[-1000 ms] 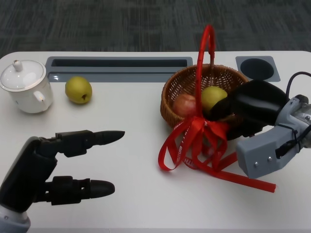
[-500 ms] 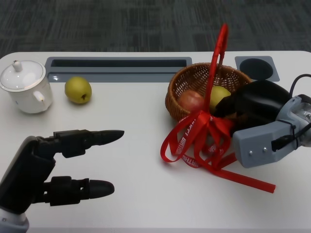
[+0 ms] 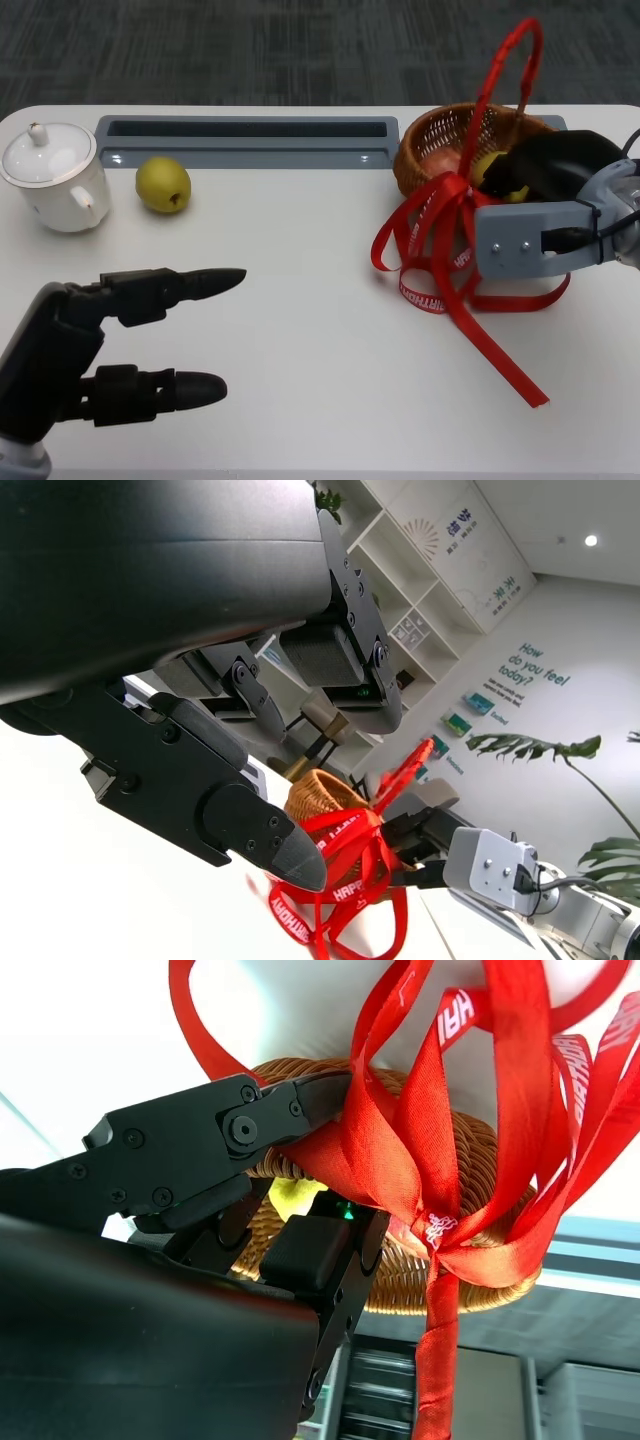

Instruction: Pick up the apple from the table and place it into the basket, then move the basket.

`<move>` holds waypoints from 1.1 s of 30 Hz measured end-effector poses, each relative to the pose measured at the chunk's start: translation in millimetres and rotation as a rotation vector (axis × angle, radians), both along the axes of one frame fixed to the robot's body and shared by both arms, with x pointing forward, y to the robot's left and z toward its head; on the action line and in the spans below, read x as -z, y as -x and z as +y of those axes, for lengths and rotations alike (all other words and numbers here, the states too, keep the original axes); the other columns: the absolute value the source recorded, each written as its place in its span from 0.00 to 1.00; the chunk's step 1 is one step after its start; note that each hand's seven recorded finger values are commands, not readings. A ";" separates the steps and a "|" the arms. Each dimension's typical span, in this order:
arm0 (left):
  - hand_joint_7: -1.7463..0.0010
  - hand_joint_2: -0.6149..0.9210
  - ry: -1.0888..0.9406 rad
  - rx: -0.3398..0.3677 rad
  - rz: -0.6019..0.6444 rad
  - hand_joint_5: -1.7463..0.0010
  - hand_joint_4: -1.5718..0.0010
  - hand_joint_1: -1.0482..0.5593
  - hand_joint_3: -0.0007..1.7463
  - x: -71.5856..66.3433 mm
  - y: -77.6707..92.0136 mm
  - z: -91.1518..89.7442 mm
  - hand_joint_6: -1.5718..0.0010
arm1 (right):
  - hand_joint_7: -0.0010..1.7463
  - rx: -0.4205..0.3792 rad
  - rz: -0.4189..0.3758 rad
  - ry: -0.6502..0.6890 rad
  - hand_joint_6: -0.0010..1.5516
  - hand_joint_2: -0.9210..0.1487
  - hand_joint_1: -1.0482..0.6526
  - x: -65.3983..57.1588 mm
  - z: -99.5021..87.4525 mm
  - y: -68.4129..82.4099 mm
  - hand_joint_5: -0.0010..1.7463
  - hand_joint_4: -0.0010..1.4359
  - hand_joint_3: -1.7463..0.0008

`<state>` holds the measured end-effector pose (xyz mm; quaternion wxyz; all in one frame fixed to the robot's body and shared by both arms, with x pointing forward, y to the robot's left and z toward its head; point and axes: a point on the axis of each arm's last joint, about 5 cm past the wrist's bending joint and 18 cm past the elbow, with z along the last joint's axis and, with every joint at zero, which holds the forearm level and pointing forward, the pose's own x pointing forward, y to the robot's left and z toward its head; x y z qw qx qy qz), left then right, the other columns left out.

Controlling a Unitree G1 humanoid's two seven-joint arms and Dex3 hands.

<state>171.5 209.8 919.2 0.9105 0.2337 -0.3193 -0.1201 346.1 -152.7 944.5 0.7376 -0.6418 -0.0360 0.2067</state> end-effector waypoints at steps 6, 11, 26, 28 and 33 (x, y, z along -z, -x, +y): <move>1.00 0.82 -0.001 -0.006 -0.004 0.99 0.41 0.40 0.00 -0.7 6.5 1.2 0.45 | 0.01 0.057 -0.011 0.038 0.66 0.01 0.43 -0.4 -1.9 -1.4 0.03 0.83 0.99; 1.00 0.81 0.001 -0.020 0.007 1.00 0.41 0.42 0.00 1.2 13.8 4.1 0.45 | 0.00 0.122 -0.013 0.016 0.65 0.00 0.41 -4.5 -4.6 -3.9 0.01 0.81 0.98; 1.00 0.82 -0.010 -0.079 0.019 1.00 0.40 0.40 0.00 3.7 40.1 16.8 0.44 | 0.00 0.226 -0.019 -0.029 0.64 0.00 0.40 -10.8 -5.3 -7.6 0.00 0.80 0.96; 1.00 0.82 -0.010 -0.081 0.023 1.00 0.40 0.41 0.00 4.3 42.1 17.7 0.44 | 0.00 0.234 -0.020 -0.034 0.64 0.00 0.39 -12.0 -5.4 -8.1 0.00 0.80 0.96; 1.00 0.82 -0.008 -0.081 0.021 1.00 0.40 0.41 0.00 3.7 43.2 19.2 0.44 | 0.01 0.246 -0.030 -0.042 0.66 0.00 0.39 -12.2 -5.5 -8.3 0.01 0.81 0.97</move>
